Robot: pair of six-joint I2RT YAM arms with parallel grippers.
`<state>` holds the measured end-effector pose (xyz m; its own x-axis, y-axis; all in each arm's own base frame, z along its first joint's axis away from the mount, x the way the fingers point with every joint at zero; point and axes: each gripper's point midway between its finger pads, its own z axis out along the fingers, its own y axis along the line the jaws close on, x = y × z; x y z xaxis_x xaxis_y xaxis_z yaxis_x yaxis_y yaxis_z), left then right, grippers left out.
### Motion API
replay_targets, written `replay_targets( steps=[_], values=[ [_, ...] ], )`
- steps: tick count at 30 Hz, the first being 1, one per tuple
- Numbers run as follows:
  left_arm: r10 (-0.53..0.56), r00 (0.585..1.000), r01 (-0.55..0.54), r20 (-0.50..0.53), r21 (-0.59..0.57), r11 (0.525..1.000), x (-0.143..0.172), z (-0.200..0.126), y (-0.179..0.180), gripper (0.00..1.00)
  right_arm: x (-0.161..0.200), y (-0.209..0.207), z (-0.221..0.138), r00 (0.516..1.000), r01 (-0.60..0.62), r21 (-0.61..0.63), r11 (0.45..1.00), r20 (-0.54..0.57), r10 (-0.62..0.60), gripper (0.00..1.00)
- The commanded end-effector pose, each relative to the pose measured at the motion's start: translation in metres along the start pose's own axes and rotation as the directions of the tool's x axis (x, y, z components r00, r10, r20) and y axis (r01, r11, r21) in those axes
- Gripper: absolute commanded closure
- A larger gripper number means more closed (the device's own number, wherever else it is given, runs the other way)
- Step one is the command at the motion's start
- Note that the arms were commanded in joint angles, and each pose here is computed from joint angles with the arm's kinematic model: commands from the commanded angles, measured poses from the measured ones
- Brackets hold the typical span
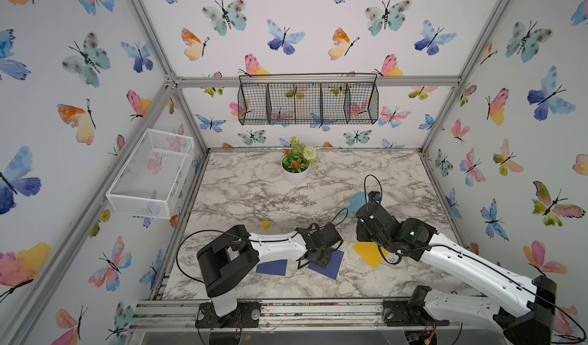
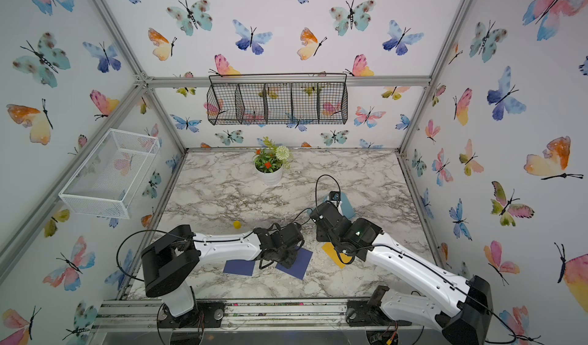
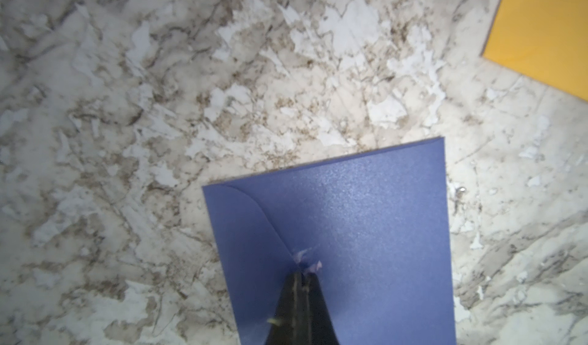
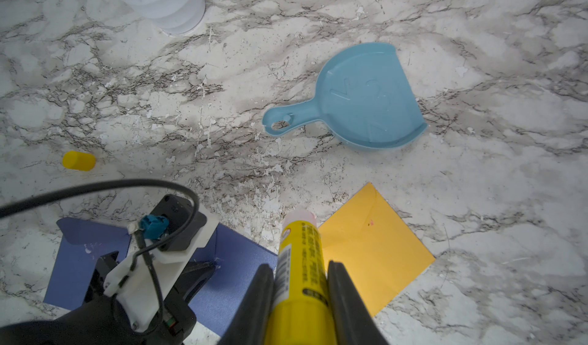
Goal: Seal the envelope with a glue stick
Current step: Seal the envelope at the center of the board.
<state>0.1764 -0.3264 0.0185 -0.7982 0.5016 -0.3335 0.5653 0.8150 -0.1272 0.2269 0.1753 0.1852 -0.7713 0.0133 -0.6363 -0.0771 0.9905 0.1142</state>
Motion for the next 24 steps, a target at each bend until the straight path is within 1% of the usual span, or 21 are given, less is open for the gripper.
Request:
replay_targets(
  steps=[1,6,10,18,24],
  values=[
    [-0.007,0.998,0.006,-0.07,-0.01,1.0,0.02,0.006,0.009,0.97,-0.011,0.0,-0.007,1.0,-0.005,0.004,1.0,0.021,0.005,0.97],
    [-0.023,1.0,0.023,0.011,0.025,0.999,-0.008,-0.022,0.003,0.96,-0.014,0.001,-0.01,0.999,-0.009,0.001,1.0,0.031,0.009,0.97],
    [-0.023,0.999,0.021,0.034,0.036,0.999,-0.018,-0.029,0.0,0.96,-0.014,0.002,-0.009,1.0,-0.01,-0.005,1.0,0.029,0.01,0.97],
    [-0.025,1.0,0.024,0.01,0.03,0.999,-0.014,-0.016,0.003,0.96,-0.013,0.001,-0.01,1.0,-0.011,-0.003,1.0,0.029,0.011,0.98],
    [-0.026,0.999,0.027,-0.031,0.03,0.999,-0.001,0.003,0.006,0.96,-0.011,-0.001,-0.009,1.0,-0.014,0.001,1.0,0.025,0.014,0.97]
  ],
)
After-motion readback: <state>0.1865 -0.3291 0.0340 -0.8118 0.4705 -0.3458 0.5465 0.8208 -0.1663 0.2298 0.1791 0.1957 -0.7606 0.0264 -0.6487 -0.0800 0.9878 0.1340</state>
